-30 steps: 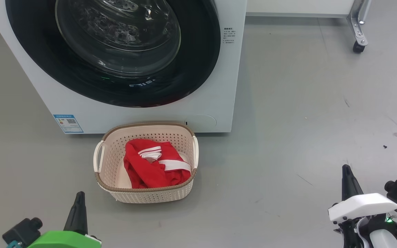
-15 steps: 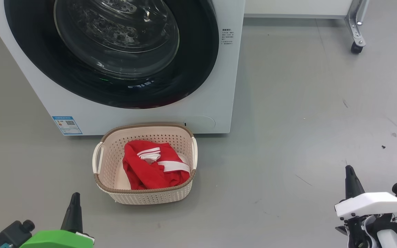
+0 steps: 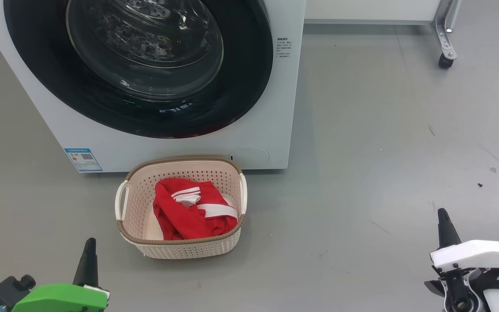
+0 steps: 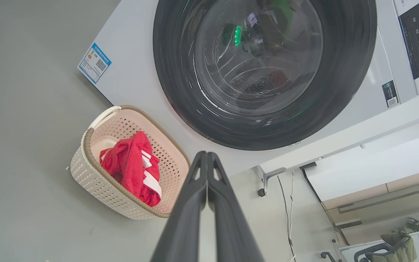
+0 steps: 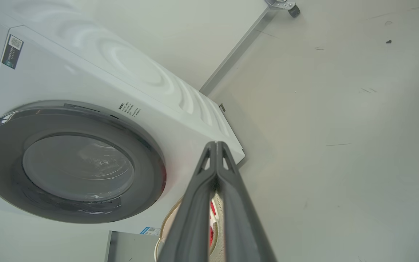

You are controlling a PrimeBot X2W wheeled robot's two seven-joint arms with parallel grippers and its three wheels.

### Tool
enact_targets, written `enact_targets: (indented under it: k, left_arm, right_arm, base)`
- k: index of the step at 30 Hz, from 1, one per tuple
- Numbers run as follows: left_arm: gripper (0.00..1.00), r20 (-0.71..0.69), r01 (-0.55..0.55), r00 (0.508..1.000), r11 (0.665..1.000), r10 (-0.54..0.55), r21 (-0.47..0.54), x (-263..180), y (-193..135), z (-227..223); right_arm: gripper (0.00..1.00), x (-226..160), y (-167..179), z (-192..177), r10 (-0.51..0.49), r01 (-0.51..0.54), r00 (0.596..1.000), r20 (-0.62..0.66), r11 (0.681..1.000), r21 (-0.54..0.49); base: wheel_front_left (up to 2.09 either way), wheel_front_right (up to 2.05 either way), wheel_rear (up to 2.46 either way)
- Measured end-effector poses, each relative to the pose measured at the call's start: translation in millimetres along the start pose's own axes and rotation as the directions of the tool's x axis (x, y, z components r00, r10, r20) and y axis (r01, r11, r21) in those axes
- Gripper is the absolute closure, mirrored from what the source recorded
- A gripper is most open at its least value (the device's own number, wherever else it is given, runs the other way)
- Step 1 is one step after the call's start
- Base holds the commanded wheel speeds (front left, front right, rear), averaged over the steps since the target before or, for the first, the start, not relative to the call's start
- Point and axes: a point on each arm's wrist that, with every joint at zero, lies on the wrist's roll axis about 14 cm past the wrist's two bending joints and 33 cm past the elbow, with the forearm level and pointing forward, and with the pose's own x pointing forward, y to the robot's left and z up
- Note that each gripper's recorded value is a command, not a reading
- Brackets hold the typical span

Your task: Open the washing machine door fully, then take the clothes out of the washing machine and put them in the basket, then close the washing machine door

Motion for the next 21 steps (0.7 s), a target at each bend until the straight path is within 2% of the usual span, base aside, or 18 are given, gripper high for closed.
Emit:
enact_targets:
  k: [10,21]
  left_arm:
    - [1.00,-0.003,-0.003,1.000,0.996,0.002,-0.084,0.9,0.0,1.9]
    - [1.00,0.004,0.012,1.000,0.982,-0.011,-0.186,5.4,-5.1,7.8]
  right_arm:
    - [1.00,0.9,2.1,6.7,0.010,-0.011,1.000,0.011,0.994,0.108]
    - [1.00,-0.1,1.4,11.6,0.012,-0.016,1.000,0.019,0.973,0.229]
  base:
    - [0.00,0.00,0.00]
    - [0.00,0.00,0.00]
